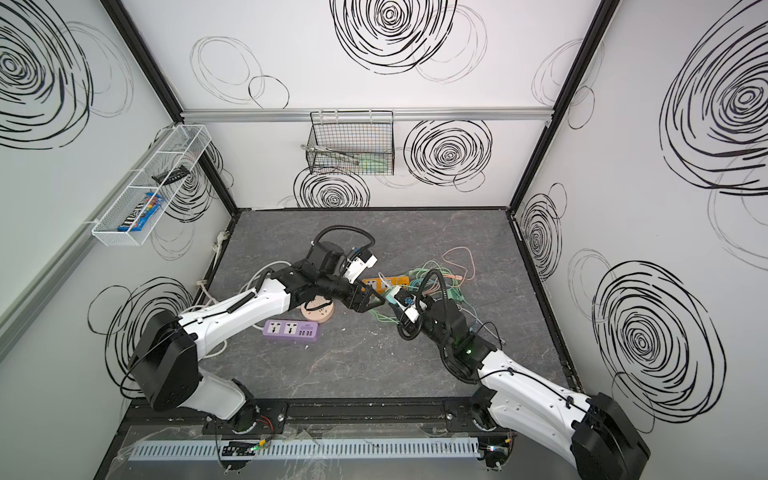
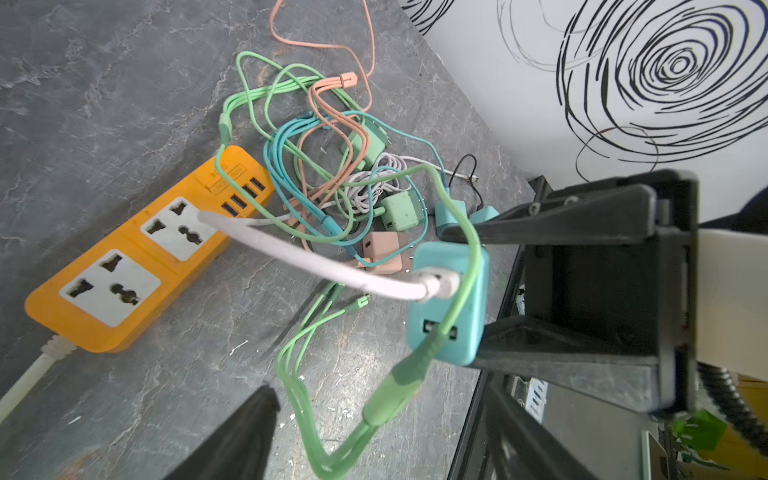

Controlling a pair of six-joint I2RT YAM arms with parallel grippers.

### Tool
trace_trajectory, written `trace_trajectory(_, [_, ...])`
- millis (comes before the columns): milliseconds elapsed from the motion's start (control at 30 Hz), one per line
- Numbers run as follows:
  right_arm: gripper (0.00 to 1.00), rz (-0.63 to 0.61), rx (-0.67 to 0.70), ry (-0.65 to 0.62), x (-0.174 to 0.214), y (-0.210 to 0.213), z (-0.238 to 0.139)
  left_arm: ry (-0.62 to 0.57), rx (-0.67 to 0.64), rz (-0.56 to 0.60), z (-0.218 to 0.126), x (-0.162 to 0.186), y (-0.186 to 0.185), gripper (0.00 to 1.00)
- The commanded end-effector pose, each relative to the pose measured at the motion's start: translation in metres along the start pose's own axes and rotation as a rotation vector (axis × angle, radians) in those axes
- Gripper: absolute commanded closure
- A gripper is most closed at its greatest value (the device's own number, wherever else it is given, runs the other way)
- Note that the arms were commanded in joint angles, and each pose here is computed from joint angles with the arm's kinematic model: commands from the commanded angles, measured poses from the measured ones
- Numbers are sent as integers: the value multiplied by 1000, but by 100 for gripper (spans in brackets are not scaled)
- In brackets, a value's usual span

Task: Insert the plug

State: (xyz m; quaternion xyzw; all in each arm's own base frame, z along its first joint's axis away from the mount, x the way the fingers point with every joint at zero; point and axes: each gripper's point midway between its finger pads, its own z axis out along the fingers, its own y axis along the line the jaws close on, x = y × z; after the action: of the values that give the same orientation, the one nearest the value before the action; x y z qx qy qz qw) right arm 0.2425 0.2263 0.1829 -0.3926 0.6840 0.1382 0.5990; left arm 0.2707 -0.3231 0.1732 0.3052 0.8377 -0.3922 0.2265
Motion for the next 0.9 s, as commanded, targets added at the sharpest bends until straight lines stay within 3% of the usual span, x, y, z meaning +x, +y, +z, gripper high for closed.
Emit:
trace_trajectory(0, [82, 20, 55, -58, -20, -11, -5, -12, -28, 38, 9, -7, 7, 38])
trace_trajectory(100, [83, 86, 144, -5, -11, -27, -10, -37, -70, 23, 8, -15, 14, 60])
trace_trajectory(233, [83, 153, 262, 67, 8, -45, -18, -133, -24, 21, -3, -48, 0, 93])
trace_trajectory(300, [83, 193, 319, 90, 13, -56, -23, -169, 1, 38, -6, -67, -13, 100])
trace_trajectory(467, [83, 377, 520, 137, 36, -102, -46, -225, -29, 89, 2, -111, -32, 100])
trace_trajectory(567, [84, 488, 588, 111, 37, -131, -64, -272, -100, 60, 13, -148, -27, 100])
trace_trajectory(700, [84, 530, 737, 43, 20, -172, -101, -325, -164, -17, 36, -200, -13, 100])
trace_trajectory(867, [83, 523, 991, -136, -22, -227, -169, -312, -166, -28, 82, -225, -26, 100])
